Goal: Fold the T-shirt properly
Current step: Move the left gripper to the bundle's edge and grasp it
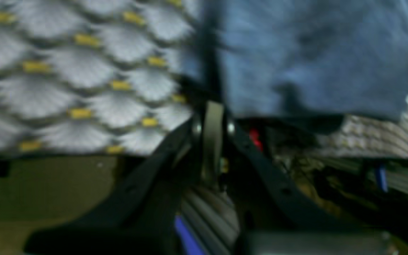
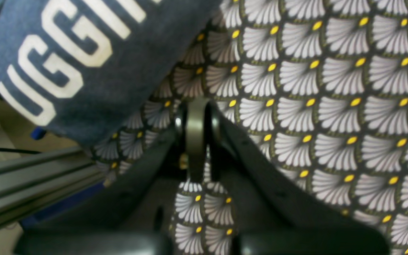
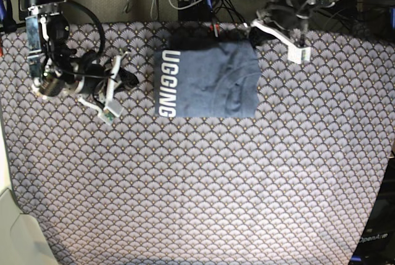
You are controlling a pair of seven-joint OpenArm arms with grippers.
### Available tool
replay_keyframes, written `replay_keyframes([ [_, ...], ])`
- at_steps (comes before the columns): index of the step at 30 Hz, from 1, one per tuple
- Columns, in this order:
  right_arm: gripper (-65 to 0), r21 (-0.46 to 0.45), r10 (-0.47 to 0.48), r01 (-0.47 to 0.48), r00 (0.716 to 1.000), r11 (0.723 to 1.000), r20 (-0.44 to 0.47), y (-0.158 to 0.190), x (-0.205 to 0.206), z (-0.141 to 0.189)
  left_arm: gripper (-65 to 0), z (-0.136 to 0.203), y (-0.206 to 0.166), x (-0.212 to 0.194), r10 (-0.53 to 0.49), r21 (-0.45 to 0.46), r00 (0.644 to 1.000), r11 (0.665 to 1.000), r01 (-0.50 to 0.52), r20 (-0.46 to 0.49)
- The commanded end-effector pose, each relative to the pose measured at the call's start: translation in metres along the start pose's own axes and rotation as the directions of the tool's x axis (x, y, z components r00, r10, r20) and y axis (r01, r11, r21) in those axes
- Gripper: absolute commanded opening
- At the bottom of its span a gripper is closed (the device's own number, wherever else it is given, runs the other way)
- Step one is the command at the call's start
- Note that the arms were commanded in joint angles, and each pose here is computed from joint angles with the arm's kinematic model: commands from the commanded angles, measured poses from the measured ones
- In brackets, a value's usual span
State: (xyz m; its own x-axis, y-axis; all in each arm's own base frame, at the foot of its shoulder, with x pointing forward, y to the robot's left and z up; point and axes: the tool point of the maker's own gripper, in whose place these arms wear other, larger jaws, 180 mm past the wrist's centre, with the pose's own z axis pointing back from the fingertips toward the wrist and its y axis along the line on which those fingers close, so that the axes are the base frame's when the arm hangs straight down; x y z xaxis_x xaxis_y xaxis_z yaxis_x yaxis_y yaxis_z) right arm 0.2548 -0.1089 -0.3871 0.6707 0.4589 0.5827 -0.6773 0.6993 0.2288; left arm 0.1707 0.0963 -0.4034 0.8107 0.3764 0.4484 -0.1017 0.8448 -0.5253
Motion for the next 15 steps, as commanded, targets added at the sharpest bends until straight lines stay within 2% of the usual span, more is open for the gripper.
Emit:
replay_keyframes([
  [1, -65.0, -0.011, 0.021, -0.021, 0.999, 1.0, 0.036, -0.004, 0.011, 0.007, -64.5, 0.0, -0.009, 0.007, -0.013, -0.027, 1.0, 1.0, 0.014, 0.023],
  [5, -65.0, -0.012, 0.021, -0.02, 1.0, 1.0, 0.022, -0.004, 0.005, 0.008, -64.5, -0.009, -0.019, 0.006, -0.024, -0.057, 1.0, 0.998, 0.024, 0.008],
  [15, -65.0, -0.013, 0.018, -0.018, 1.0, 1.0, 0.009, -0.005, 0.001, 0.008, -64.5, -0.03, -0.004, -0.008, 0.034, -0.026, 0.999, 0.999, -0.035, -0.038],
])
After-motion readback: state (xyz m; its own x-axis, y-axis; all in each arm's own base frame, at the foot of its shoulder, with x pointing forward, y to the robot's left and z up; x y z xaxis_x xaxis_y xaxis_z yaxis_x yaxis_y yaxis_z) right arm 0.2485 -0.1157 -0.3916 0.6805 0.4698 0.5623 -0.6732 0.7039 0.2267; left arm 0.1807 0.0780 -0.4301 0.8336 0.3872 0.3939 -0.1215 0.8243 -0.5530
